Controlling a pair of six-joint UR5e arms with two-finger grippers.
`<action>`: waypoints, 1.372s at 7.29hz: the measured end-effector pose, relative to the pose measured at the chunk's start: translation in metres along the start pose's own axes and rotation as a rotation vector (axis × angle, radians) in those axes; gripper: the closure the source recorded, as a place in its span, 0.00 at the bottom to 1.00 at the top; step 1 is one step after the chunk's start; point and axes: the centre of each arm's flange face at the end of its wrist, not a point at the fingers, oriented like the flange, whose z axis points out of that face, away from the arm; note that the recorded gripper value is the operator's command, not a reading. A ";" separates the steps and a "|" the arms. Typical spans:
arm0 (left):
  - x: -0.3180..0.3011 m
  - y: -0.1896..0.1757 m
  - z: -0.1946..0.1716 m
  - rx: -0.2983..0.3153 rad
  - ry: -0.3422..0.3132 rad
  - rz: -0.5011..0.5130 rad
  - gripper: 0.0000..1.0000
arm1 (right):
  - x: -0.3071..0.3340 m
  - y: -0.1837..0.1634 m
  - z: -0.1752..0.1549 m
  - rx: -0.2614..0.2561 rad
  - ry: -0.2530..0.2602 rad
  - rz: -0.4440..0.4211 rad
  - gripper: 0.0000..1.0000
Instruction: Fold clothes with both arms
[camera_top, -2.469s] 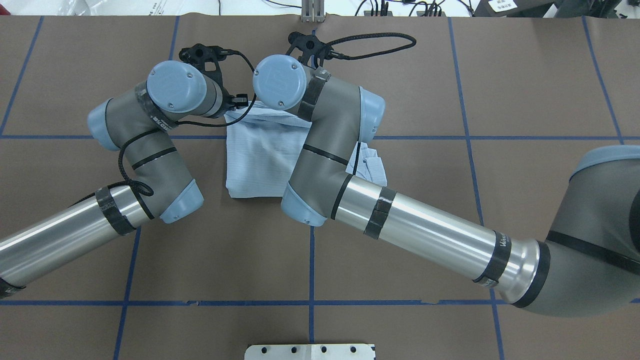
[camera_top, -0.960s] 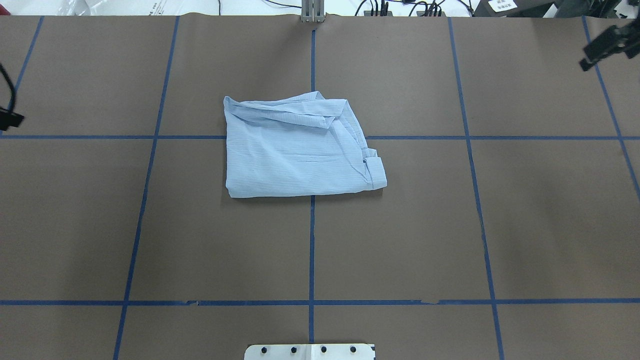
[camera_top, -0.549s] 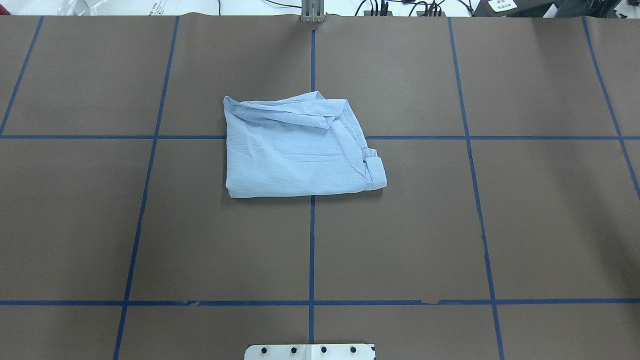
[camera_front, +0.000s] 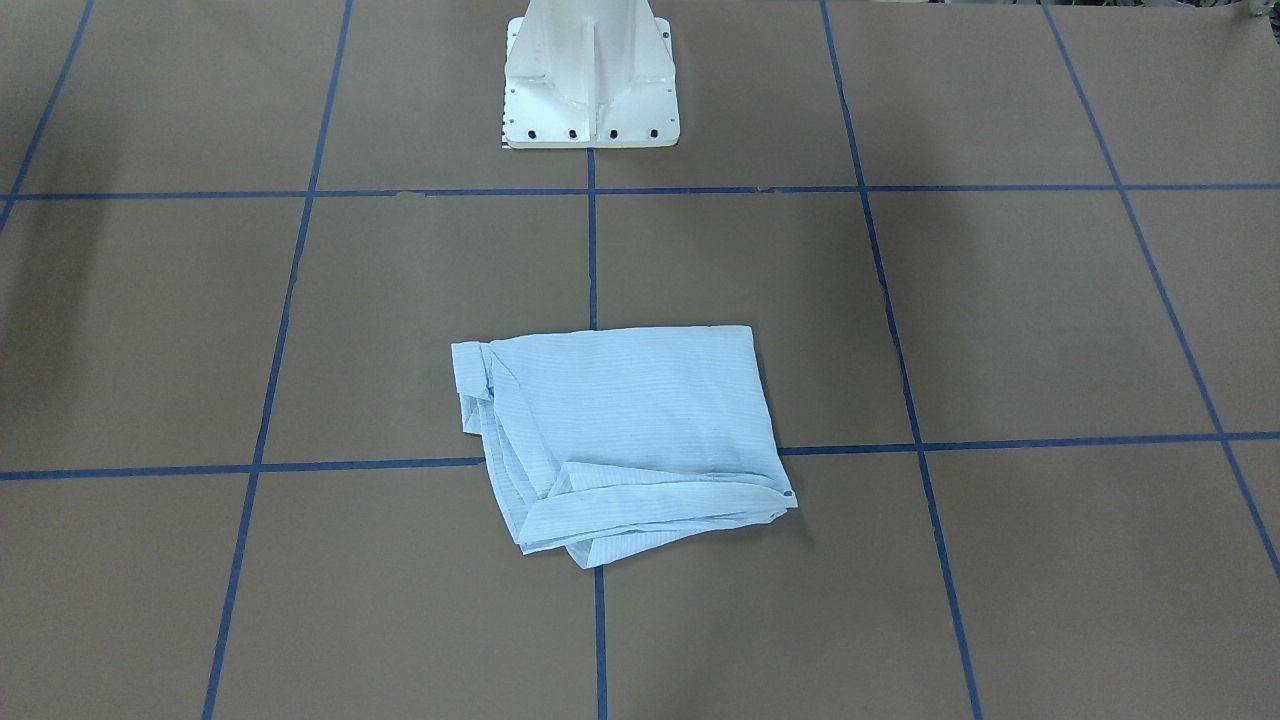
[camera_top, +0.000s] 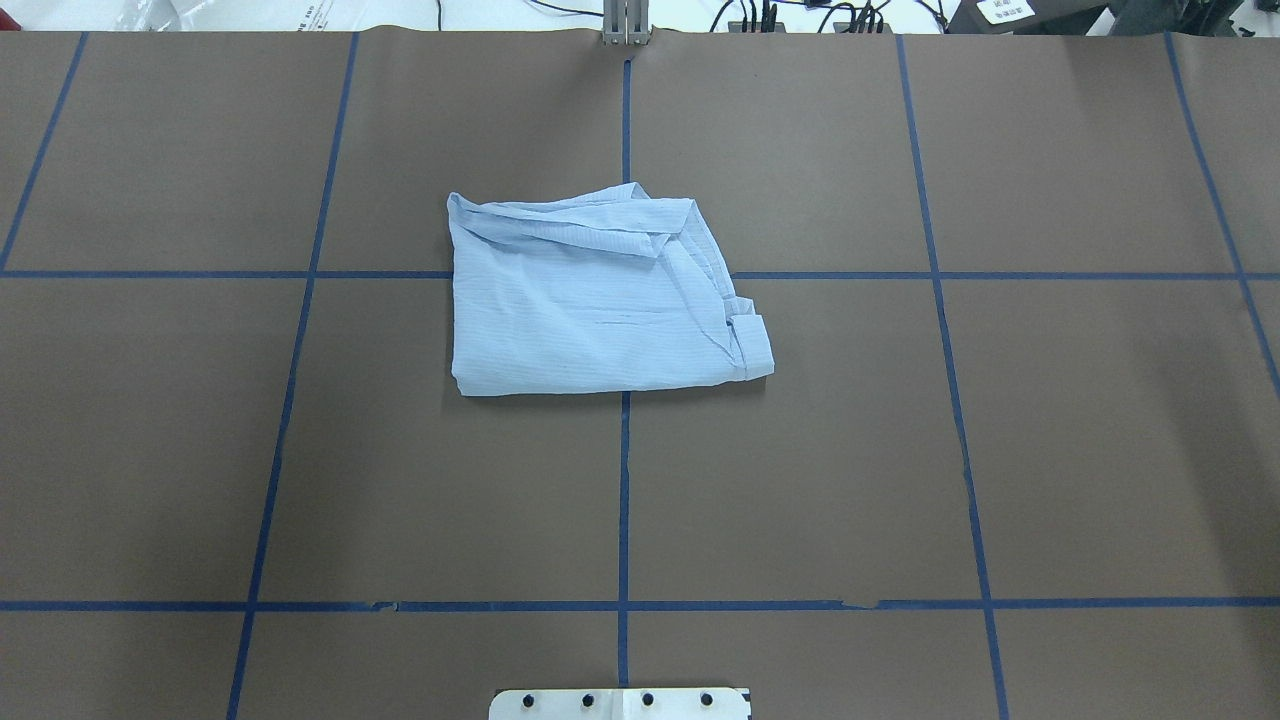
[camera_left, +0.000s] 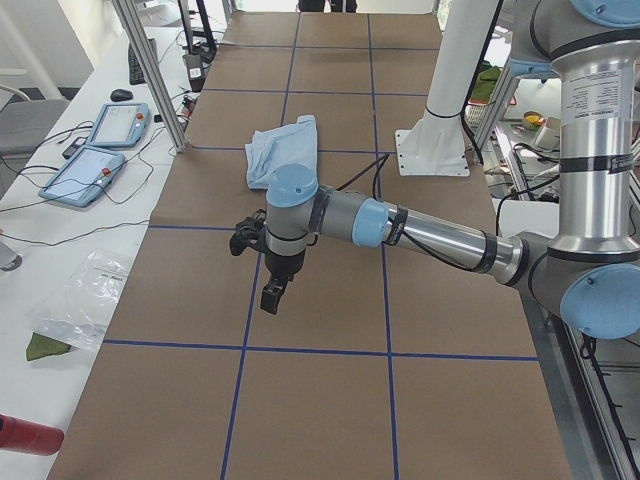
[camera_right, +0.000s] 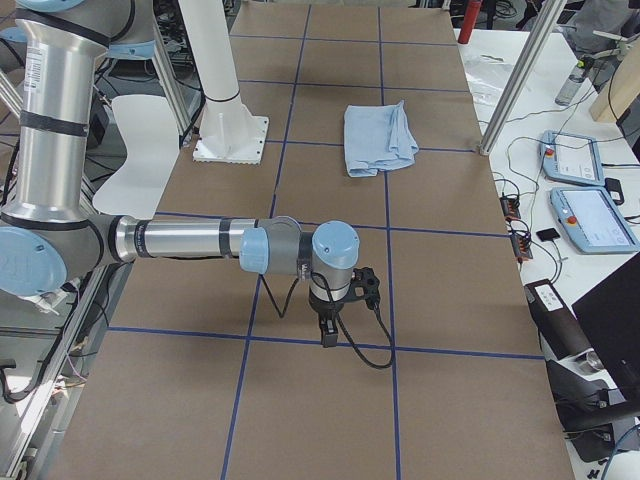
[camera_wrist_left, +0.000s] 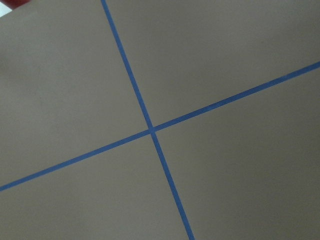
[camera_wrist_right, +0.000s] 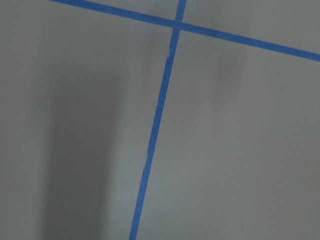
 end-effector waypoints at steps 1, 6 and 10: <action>-0.004 0.005 0.006 -0.012 0.001 -0.028 0.00 | 0.002 0.003 0.002 -0.005 0.002 0.003 0.00; -0.019 0.042 0.045 -0.088 0.151 -0.130 0.00 | 0.003 0.007 0.001 -0.006 0.031 -0.003 0.00; -0.025 0.050 0.054 -0.104 0.154 -0.143 0.00 | 0.008 0.009 0.003 -0.017 0.058 0.005 0.00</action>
